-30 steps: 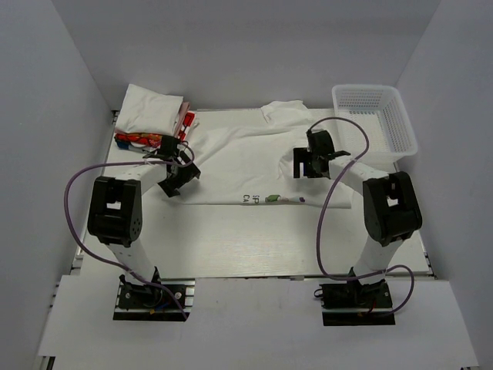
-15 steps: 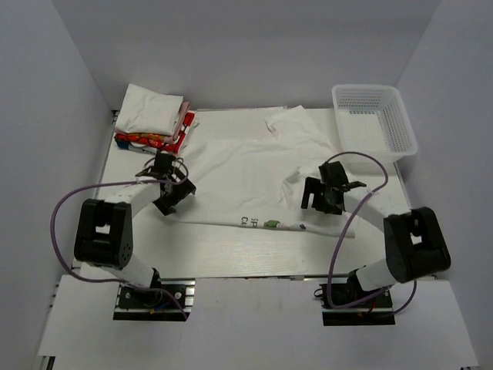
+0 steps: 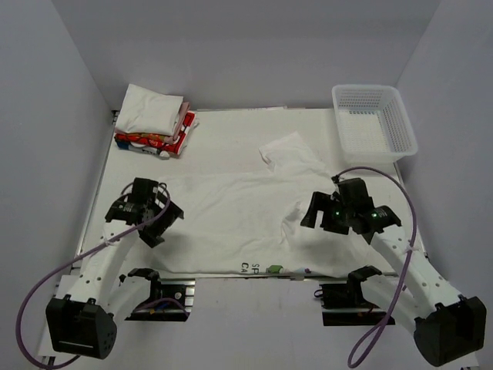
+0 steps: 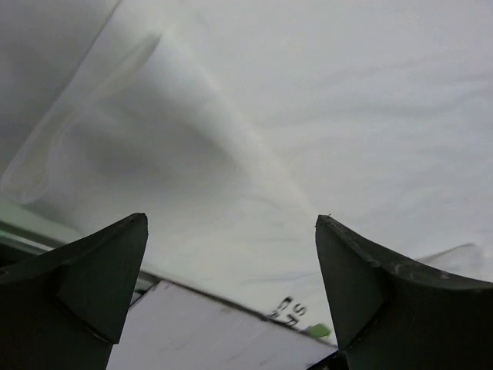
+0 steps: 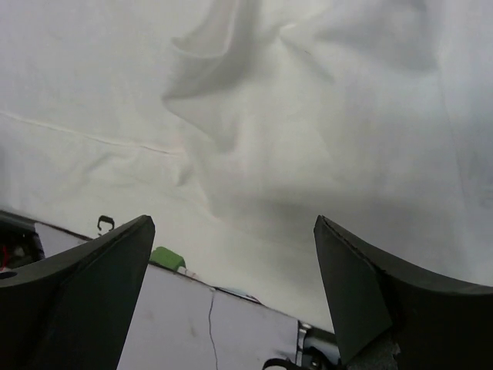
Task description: Fold and stack the t-shirts
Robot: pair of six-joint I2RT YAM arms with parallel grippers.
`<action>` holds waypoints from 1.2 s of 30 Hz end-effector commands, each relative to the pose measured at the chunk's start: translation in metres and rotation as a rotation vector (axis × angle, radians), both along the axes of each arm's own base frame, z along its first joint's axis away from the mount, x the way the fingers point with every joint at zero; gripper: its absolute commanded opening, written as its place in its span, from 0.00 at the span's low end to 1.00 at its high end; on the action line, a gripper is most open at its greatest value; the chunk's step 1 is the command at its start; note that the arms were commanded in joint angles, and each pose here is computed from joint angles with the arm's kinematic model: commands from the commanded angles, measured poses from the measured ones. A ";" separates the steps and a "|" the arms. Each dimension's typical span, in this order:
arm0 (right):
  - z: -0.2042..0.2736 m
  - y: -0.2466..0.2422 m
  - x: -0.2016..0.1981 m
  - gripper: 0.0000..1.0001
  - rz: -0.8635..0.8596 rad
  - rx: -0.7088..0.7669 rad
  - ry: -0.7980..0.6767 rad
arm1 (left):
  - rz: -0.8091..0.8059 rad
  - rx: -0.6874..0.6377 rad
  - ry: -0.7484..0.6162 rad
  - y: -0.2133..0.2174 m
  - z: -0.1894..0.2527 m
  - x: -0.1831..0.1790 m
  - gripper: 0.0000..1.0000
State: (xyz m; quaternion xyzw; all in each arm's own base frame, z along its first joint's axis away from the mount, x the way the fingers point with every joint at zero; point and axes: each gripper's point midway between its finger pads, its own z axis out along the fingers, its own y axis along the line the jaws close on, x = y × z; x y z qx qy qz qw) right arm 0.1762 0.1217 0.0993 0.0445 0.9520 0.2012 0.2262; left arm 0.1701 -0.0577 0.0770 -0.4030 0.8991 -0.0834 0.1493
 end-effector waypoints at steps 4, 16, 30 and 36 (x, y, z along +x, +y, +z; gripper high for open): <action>0.005 0.059 0.014 0.90 0.234 0.181 -0.065 | 0.087 0.168 -0.231 0.030 0.049 0.083 1.00; 0.025 0.136 0.145 0.90 0.276 0.179 -0.239 | 0.201 0.355 -0.035 0.074 0.017 0.178 1.00; 0.025 0.055 0.300 0.90 -0.075 -0.331 -0.316 | 0.213 0.319 0.047 0.105 -0.019 0.213 1.00; 0.008 0.033 0.370 0.90 -0.021 -0.397 -0.302 | 0.179 0.285 0.059 0.104 -0.035 0.232 0.94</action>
